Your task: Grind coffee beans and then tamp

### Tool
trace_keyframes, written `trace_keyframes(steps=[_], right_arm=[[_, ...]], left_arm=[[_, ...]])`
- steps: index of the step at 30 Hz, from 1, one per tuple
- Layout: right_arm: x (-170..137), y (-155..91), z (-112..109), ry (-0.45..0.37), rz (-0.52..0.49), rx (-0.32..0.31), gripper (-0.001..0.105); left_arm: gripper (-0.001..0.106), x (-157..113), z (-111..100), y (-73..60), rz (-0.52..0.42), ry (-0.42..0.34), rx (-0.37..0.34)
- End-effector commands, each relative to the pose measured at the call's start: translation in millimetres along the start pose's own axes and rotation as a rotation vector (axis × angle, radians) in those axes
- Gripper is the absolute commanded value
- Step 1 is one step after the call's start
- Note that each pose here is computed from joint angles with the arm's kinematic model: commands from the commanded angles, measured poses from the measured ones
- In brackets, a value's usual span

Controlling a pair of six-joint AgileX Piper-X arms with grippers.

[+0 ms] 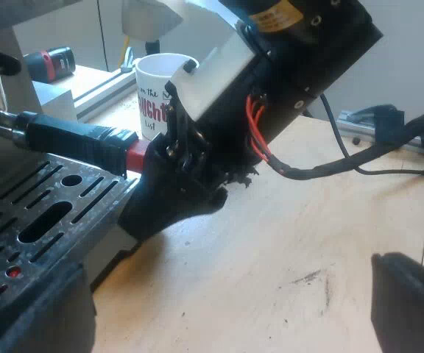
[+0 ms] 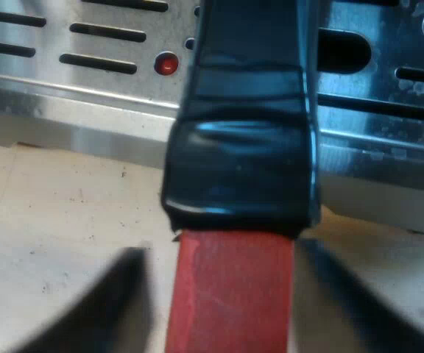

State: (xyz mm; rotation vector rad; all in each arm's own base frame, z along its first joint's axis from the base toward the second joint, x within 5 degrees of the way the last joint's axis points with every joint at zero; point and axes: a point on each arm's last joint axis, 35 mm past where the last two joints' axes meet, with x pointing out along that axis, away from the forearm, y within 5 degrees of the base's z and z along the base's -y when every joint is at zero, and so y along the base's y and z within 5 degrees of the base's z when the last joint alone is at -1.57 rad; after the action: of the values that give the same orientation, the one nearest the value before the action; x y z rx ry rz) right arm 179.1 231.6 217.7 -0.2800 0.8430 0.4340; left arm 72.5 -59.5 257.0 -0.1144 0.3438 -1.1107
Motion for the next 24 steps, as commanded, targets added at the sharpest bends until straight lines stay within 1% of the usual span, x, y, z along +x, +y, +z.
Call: trace_keyframes(steps=[1, 2, 3, 9, 10, 14, 17, 18, 20, 21, 24], right_arm=[[0.8, -1.8, -1.8, 0.015, -0.008, -0.014, 0.011], [0.8, -1.8, -2.0, 0.017, -0.008, -0.014, 0.008], [0.8, -2.0, -2.5, 0.021, -0.010, -0.016, 0.000], [-5.5, 1.5, -4.6, 0.024, -0.006, -0.034, 0.000], [-9.4, 3.9, -4.5, 0.011, -0.005, -0.042, 0.000], [-23.1, 11.8, -4.9, -0.051, -0.056, -0.072, 0.000], [-27.8, 14.9, -7.3, -0.047, -0.047, -0.071, 0.000], [-29.9, 16.3, -9.9, -0.035, -0.045, -0.057, 0.000], [-30.7, 16.9, -11.3, -0.028, -0.045, -0.055, 0.000], [-32.7, 20.0, -16.0, -0.034, -0.057, -0.067, 0.000], [-39.0, 25.5, -24.2, -0.055, -0.078, -0.070, 0.000]], left_arm=[[0.078, -0.3, 1.3, -0.9, -0.004, -0.005, -0.005], [0.078, -0.3, 1.3, -0.9, -0.004, -0.005, -0.005], [0.078, -0.3, 1.3, -0.9, -0.004, -0.005, -0.005], [0.078, -0.3, 1.3, -0.9, -0.004, -0.005, -0.005], [0.078, -0.3, 1.3, -0.9, -0.004, -0.005, -0.005], [0.078, -0.3, 1.3, -0.9, -0.004, -0.005, -0.005], [0.078, -0.3, 1.3, -0.9, -0.004, -0.005, -0.005], [0.078, -0.3, 1.3, -0.9, -0.004, -0.005, -0.005], [0.078, -0.3, 1.3, -0.9, -0.004, -0.005, -0.005], [0.078, -0.3, 1.3, -0.9, -0.004, -0.005, -0.005], [0.078, -0.3, 1.3, -0.9, -0.004, -0.005, -0.005]])
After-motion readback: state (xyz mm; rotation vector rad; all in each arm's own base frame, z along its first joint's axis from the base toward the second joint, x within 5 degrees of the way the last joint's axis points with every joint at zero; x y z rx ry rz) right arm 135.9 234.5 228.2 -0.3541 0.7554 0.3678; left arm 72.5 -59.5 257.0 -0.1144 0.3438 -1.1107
